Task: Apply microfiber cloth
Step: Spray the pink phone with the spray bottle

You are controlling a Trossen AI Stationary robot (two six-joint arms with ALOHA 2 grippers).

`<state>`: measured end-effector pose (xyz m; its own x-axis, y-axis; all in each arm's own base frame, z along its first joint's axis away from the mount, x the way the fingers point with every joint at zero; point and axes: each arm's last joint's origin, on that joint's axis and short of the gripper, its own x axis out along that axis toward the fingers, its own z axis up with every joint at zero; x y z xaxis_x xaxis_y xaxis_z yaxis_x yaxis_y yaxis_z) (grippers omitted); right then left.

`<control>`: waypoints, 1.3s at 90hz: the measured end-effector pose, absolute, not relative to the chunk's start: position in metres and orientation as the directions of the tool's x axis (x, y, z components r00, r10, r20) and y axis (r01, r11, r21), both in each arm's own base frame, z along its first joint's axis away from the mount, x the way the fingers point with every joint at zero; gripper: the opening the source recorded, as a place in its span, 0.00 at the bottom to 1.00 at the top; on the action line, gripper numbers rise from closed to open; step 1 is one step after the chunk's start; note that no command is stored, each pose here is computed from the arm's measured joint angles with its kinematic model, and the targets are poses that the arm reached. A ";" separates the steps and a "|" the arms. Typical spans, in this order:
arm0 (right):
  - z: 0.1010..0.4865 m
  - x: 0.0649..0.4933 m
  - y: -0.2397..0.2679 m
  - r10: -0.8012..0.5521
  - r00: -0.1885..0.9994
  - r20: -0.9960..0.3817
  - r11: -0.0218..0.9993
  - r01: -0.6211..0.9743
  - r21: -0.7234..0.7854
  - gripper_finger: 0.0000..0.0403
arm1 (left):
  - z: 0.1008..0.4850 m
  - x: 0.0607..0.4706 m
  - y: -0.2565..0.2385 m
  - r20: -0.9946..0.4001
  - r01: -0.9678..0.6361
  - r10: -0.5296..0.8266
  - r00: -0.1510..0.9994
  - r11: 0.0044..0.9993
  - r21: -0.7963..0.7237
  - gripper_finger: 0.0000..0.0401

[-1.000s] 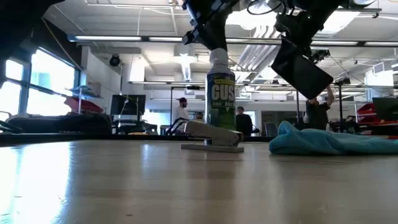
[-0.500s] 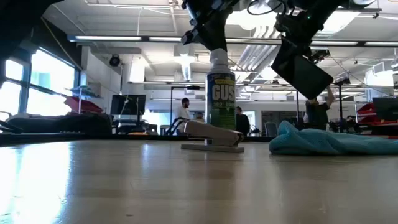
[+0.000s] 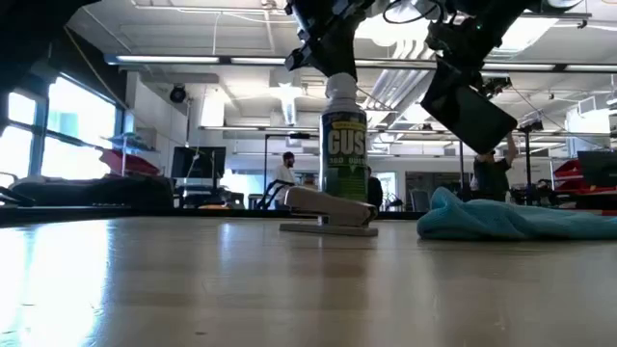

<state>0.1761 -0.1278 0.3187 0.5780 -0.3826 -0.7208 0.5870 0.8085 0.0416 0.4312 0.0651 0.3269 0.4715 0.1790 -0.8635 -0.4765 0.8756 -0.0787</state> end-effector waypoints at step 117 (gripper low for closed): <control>0.246 0.212 -0.115 -0.388 0.803 -0.452 0.777 0.549 0.308 0.00 | 0.309 0.441 0.067 -0.885 -0.426 0.159 0.438 0.903 -0.048 0.16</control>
